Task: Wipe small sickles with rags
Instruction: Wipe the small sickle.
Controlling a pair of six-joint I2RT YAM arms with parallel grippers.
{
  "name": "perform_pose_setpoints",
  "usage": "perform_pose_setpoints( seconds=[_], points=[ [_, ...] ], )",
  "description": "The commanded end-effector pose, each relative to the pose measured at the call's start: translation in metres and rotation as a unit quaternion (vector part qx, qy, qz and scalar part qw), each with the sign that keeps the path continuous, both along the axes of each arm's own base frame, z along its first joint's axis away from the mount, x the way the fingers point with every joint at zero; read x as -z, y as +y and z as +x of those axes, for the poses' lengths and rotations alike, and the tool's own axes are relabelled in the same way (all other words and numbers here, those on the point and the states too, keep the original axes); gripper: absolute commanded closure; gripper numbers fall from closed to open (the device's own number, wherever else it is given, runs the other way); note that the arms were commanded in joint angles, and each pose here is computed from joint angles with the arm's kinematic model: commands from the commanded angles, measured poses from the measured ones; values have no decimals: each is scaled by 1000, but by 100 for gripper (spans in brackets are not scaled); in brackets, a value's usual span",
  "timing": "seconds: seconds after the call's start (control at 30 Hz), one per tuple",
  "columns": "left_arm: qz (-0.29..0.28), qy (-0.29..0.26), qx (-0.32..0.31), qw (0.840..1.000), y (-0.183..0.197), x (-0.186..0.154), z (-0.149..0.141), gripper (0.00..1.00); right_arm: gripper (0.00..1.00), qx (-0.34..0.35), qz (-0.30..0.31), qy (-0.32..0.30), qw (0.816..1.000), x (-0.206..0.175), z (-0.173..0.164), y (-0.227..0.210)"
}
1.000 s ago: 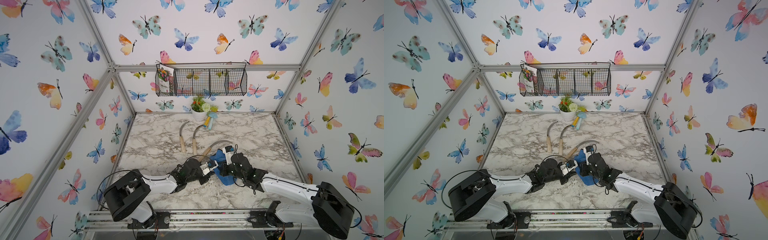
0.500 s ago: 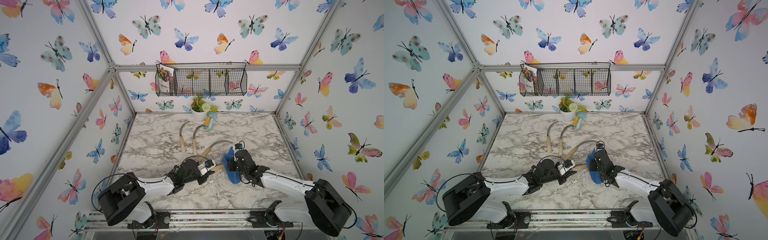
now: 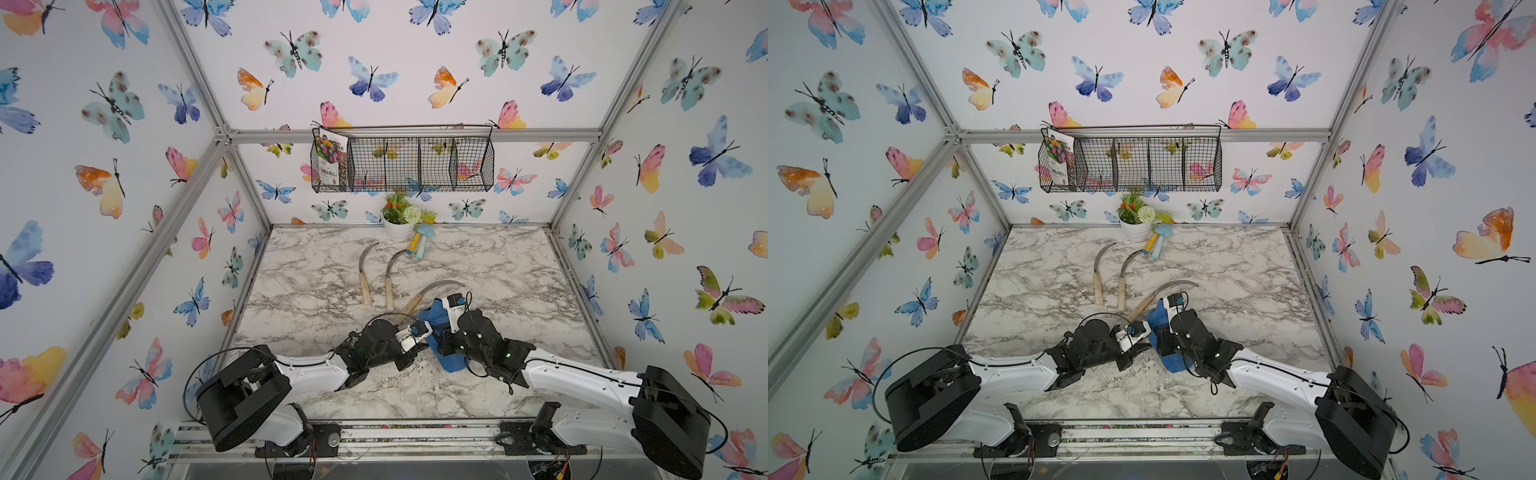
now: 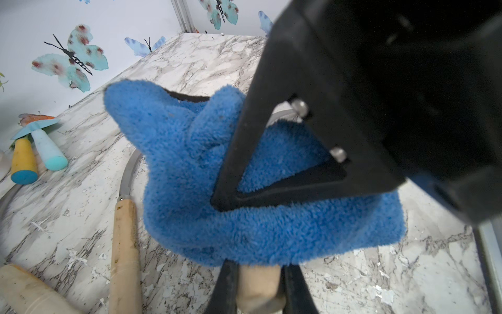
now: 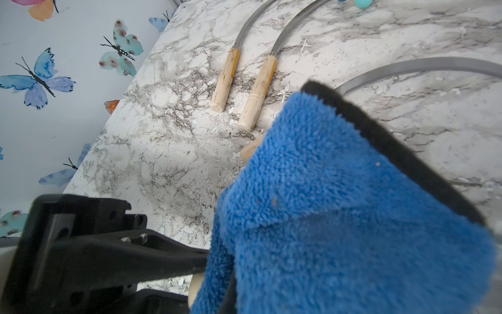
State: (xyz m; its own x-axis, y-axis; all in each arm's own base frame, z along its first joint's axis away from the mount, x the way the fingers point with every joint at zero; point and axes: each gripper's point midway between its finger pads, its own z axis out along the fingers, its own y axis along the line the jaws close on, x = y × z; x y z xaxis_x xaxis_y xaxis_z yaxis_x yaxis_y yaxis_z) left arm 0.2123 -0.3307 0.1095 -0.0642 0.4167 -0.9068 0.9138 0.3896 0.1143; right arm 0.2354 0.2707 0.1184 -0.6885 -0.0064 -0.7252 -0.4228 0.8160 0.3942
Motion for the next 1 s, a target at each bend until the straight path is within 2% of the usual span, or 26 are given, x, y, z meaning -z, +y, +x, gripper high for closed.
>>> perform_pose_setpoints(
  seconds=[0.0, 0.13, 0.27, 0.4, 0.47, 0.6, 0.7, 0.87, 0.97],
  points=[
    [-52, -40, -16, 998, -4, -38, 11, 100, 98, 57, -61, 26, 996, 36, 6, -44],
    [-56, -42, -13, 997, -5, -41, 10, 100, 98, 116, -69, 47, 990, 53, 23, -86],
    [-61, -46, -8, 997, -3, -42, 7, 100, 98, 122, -96, 65, 986, 58, 26, -89],
    [-59, -49, -8, 997, -4, -42, 8, 100, 98, 76, -62, 58, 994, 46, 21, -59],
    [-57, -47, -8, 997, -4, -41, 8, 100, 98, 57, -69, 44, 995, 34, 13, -40],
    [-61, -51, -11, 997, -3, -43, 8, 100, 98, -13, -55, 21, 998, 15, -15, 9],
    [-63, -53, -13, 997, -2, -45, 9, 100, 98, -35, -34, 18, 999, 14, -20, 21],
    [-65, -53, -14, 996, 0, -44, 7, 100, 98, 24, -61, 11, 998, 28, -5, -7],
    [-68, -57, -19, 996, 2, -47, 8, 100, 98, 78, -60, 38, 994, 48, 15, -49]
  ],
)
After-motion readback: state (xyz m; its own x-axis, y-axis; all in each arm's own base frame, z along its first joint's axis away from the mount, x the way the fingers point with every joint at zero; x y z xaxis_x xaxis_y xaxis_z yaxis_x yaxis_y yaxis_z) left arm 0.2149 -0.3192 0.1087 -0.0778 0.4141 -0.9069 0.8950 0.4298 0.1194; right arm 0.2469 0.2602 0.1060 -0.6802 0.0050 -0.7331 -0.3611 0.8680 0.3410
